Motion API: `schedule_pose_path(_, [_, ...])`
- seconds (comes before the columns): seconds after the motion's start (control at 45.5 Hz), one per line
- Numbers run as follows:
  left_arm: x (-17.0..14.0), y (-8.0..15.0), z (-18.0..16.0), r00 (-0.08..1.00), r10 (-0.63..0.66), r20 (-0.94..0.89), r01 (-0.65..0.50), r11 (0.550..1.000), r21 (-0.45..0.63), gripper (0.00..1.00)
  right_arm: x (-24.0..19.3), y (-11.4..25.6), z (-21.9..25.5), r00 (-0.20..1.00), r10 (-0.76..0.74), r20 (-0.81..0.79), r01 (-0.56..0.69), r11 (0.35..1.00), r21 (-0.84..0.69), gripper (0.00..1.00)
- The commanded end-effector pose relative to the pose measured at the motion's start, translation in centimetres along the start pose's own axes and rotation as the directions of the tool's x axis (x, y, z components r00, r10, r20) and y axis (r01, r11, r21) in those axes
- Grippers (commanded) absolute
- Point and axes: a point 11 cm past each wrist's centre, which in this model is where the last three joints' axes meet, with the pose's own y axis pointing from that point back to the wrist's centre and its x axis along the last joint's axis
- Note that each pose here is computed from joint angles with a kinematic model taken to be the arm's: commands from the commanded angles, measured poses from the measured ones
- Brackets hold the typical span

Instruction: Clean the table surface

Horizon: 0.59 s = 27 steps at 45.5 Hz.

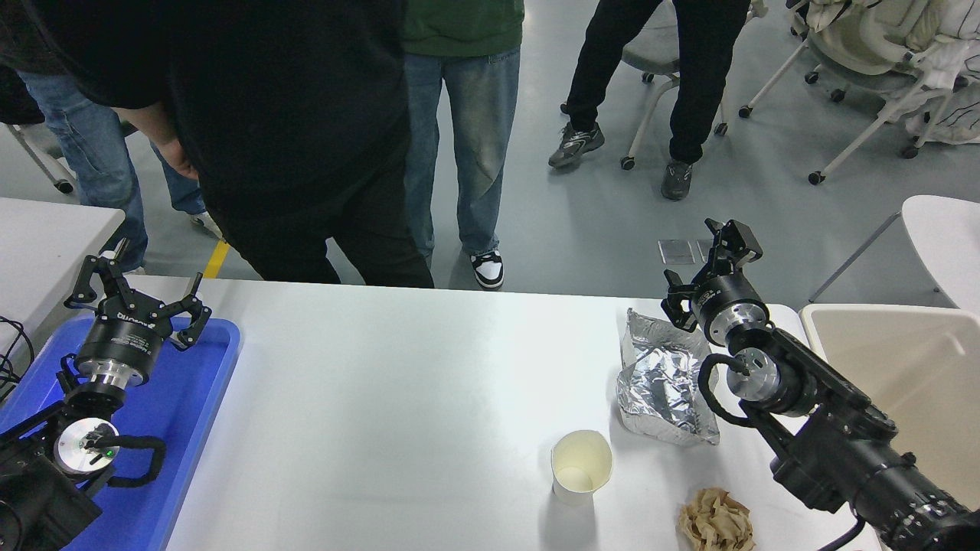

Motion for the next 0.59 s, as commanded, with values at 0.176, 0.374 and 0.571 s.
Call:
schedule_pose_path(0.176, [0.0, 0.0, 0.0, 1.000, -0.001, 0.000, 0.001, 1.000, 0.000, 1.00, 2.5, 0.2, -1.3, 0.997, -0.013, -0.076, 0.013, 1.000, 0.000, 1.00])
schedule_pose_path(0.374, [0.0, 0.0, -0.1, 1.000, -0.001, -0.002, 0.001, 1.000, 0.001, 1.00, 4.8, 0.8, -2.2, 0.972, -0.098, -0.215, 0.091, 0.995, -0.042, 1.00])
schedule_pose_path(0.571, [0.0, 0.0, 0.0, 1.000, 0.001, 0.001, -0.001, 1.000, 0.000, 1.00, 5.7, 2.2, -1.1, 0.906, -0.202, -0.371, 0.158, 0.977, -0.143, 1.00])
